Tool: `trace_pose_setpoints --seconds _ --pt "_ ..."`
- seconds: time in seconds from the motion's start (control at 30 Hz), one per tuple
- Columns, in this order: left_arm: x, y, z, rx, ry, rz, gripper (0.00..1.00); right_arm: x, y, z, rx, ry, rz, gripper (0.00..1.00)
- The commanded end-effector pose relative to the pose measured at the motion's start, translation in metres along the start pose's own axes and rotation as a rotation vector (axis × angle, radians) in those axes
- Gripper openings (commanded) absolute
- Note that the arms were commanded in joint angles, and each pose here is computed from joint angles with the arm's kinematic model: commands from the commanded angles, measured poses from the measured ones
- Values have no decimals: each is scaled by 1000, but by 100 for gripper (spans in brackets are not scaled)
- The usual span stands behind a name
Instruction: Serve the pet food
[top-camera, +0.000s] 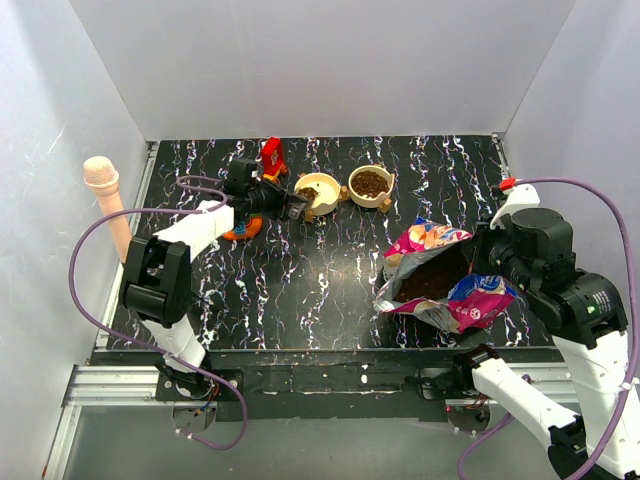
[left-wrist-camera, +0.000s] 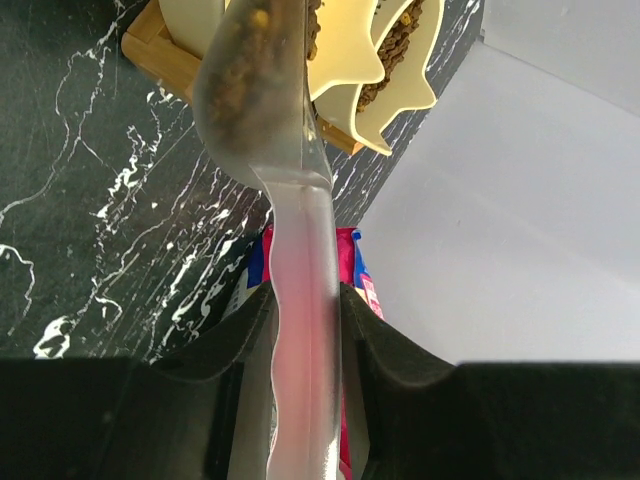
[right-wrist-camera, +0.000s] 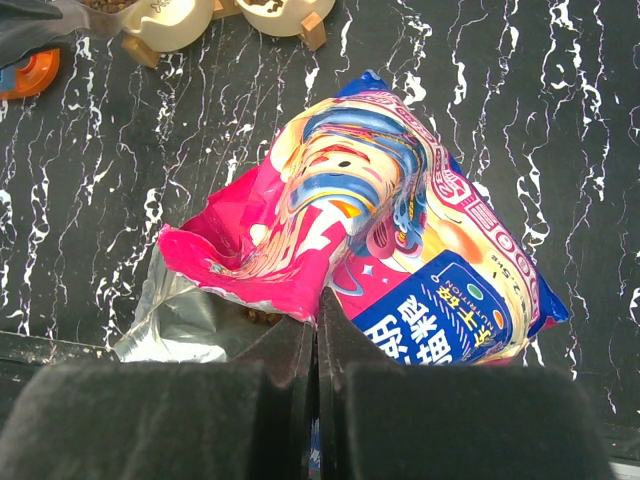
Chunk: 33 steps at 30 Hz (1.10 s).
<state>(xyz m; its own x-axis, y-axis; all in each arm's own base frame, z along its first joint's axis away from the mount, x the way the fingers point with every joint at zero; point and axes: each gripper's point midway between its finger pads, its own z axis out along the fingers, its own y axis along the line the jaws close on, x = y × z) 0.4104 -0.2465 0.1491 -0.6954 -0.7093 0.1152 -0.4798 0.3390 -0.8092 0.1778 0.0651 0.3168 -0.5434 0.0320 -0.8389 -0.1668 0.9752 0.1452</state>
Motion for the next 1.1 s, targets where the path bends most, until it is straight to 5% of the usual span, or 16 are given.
trace_pose_setpoints --seconds 0.0,0.53,0.77,1.07 --pt "3 -12 -8 -53 -22 -52 0 -46 11 -18 -62 -216 45 1" --pt "15 -13 6 -199 0 -171 0 -46 11 -20 -67 -222 49 1" --pt "16 -23 -12 -233 -79 -268 0 -45 10 -22 -65 -224 46 1" --pt "15 -52 -19 -180 -100 -293 0 -46 12 -21 -74 -226 45 1"
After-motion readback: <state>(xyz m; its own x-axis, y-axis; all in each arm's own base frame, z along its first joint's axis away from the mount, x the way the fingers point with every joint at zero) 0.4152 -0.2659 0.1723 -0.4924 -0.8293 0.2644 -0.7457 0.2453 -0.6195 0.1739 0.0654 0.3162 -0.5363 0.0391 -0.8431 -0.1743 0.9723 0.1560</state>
